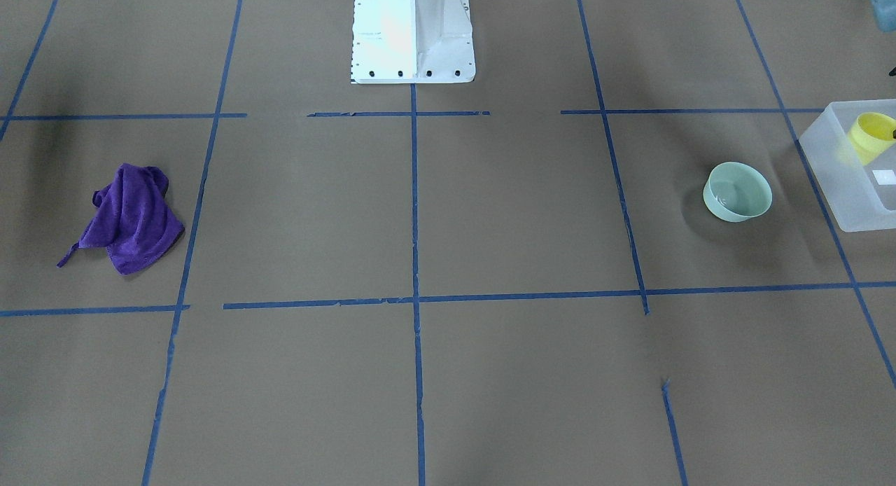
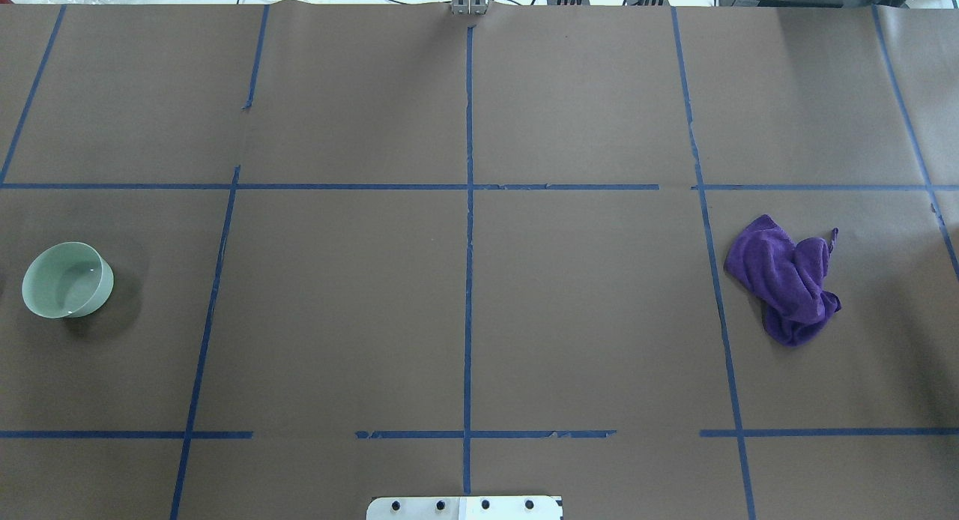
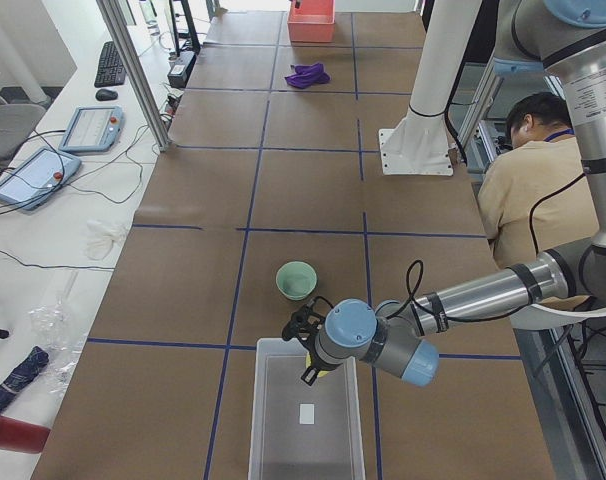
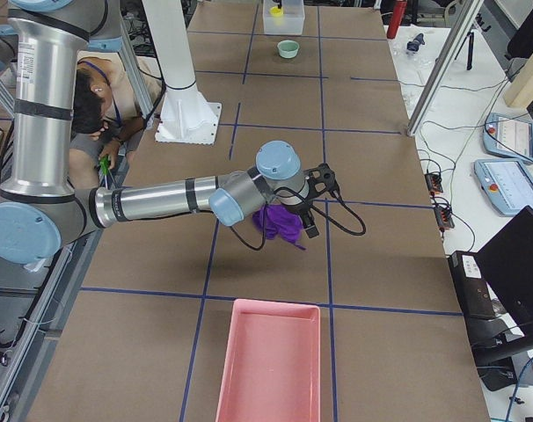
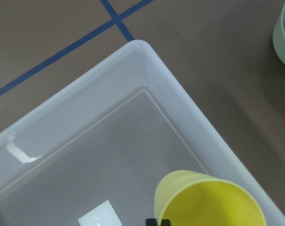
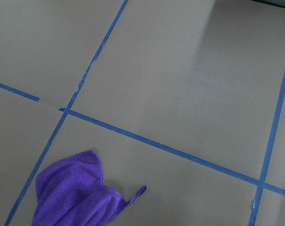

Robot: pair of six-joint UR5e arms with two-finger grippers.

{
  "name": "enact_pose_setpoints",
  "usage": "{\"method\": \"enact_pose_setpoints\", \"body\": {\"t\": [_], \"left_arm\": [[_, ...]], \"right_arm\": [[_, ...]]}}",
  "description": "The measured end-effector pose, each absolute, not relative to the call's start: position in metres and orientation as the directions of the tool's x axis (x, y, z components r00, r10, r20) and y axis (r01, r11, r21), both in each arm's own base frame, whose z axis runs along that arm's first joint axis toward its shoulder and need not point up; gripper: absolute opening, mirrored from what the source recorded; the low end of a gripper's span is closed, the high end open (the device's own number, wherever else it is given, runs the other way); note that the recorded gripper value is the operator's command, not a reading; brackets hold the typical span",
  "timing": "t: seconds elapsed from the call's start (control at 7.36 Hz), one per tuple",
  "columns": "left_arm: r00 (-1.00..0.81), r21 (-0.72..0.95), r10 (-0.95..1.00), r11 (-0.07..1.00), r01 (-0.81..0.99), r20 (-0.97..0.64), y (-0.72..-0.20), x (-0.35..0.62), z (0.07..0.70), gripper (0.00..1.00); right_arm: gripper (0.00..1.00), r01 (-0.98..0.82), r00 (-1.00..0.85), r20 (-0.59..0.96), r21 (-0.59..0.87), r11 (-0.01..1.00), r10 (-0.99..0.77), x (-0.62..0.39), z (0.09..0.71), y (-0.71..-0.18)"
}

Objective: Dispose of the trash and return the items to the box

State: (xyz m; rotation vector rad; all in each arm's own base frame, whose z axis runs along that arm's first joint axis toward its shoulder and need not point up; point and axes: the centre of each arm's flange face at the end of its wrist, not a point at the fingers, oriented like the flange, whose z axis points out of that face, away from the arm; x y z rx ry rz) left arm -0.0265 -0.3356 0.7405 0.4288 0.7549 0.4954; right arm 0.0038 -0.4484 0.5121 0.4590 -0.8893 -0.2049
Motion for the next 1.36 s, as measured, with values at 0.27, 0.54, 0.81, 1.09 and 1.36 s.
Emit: {"method": "enact_pose_setpoints", "body": {"t": [0.27, 0.54, 0.81, 1.09, 1.36], "left_arm": [[0.601, 0.545, 0.598, 0.784, -0.299, -0.53, -0.334, -0.013, 0.742, 0.44], [0.594, 0.557, 0.612, 0.772, -0.306, -0.523, -0.333, -0.01, 0.742, 0.58], [0.596, 0.569, 0.616, 0.766, -0.301, -0.515, -0.335, -0.01, 0.74, 0.59], [0.6, 0.585, 0.622, 0.756, -0.293, -0.504, -0.349, -0.008, 0.729, 1.0], [0.611, 0.604, 0.611, 0.754, -0.256, -0.504, -0.391, -0.001, 0.699, 1.0]], "right_arm": [[1.0, -0.01, 0.617, 0.699, 0.468, 0.884, -0.363, 0.0, 0.512, -0.45], [1.0, -0.008, 0.615, 0.7, 0.466, 0.885, -0.363, -0.001, 0.512, -0.45], [1.0, -0.007, 0.614, 0.701, 0.464, 0.886, -0.363, -0.002, 0.512, -0.45], [1.0, -0.008, 0.612, 0.704, 0.461, 0.888, -0.36, -0.002, 0.513, -0.449], [1.0, -0.023, 0.6, 0.725, 0.439, 0.898, -0.339, -0.014, 0.503, -0.449]]}}
